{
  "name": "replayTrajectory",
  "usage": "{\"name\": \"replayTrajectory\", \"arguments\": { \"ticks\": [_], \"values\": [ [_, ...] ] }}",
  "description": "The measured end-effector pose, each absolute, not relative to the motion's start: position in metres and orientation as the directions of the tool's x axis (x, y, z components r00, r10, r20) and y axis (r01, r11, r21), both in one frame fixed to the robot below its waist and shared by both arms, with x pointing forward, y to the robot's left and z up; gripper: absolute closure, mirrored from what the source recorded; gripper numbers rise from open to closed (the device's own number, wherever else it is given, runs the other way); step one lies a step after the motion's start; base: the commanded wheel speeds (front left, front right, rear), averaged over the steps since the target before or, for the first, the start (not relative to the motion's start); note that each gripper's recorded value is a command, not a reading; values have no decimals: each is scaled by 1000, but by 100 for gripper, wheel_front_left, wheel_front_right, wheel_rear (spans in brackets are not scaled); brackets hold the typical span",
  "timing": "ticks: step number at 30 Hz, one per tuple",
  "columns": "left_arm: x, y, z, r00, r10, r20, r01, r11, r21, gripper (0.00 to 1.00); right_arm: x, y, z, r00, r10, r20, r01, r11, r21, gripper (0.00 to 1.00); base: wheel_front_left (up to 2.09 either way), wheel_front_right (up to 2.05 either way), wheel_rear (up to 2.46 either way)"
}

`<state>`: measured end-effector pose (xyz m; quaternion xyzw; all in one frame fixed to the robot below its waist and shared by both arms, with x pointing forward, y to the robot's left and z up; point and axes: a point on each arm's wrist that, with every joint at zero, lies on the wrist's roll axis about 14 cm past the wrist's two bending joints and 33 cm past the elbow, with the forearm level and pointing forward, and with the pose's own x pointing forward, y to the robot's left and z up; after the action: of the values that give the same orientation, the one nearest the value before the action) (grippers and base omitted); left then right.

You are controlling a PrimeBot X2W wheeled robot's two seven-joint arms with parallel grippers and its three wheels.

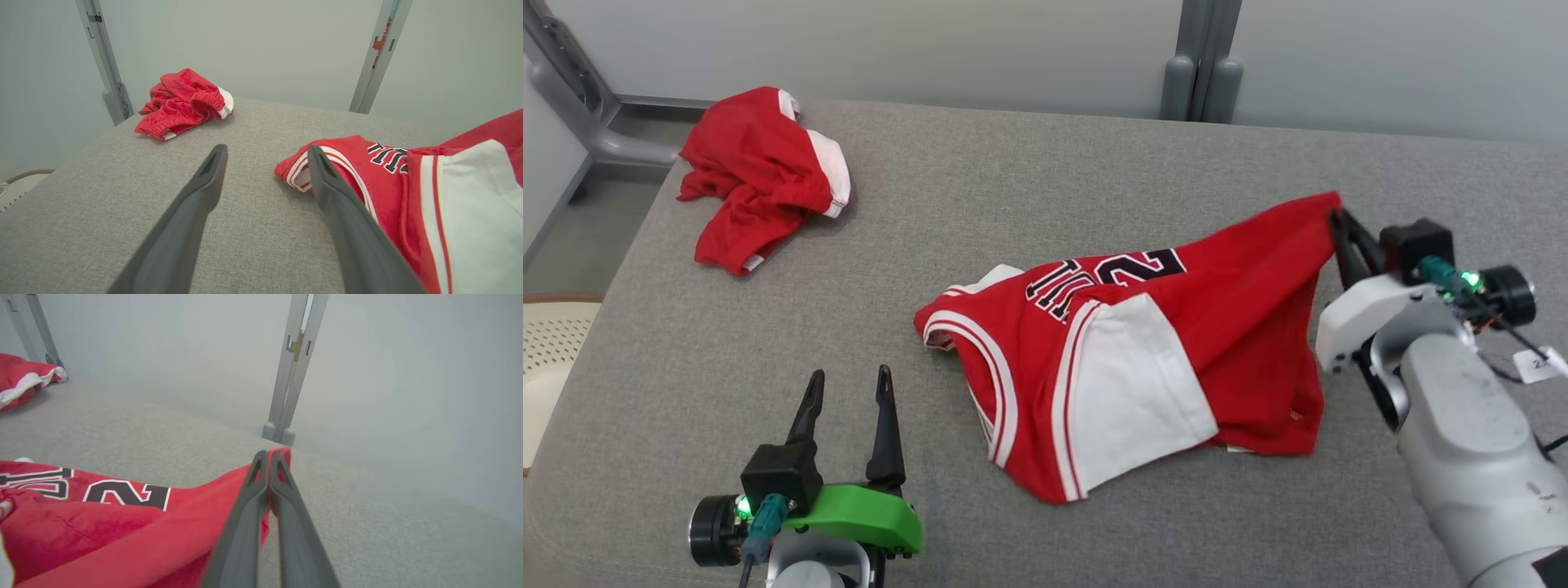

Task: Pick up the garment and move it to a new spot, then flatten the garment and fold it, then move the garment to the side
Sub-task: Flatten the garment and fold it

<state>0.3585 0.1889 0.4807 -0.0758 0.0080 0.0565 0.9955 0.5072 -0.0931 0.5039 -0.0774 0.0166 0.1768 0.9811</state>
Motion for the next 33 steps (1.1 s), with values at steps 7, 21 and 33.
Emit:
{"name": "replayTrajectory", "arguments": {
  "ticks": [7, 21, 33],
  "values": [
    [357, 185, 485, 995, 101, -12, -102, 983, -155, 0, 525, -124, 564, 956, 283, 81, -263, 945, -196, 100, 0, 0, 0],
    [361, 169, 484, 999, 43, -13, -44, 988, -148, 0, 423, -193, 427, 969, 95, -227, -112, 992, -60, 100, 0, 0, 0],
    [369, 155, 485, 1000, -8, -20, 6, 990, -139, 0, 392, -207, 404, 959, 24, -281, -37, 998, -41, 0, 0, 0, 0]
  ]
}}
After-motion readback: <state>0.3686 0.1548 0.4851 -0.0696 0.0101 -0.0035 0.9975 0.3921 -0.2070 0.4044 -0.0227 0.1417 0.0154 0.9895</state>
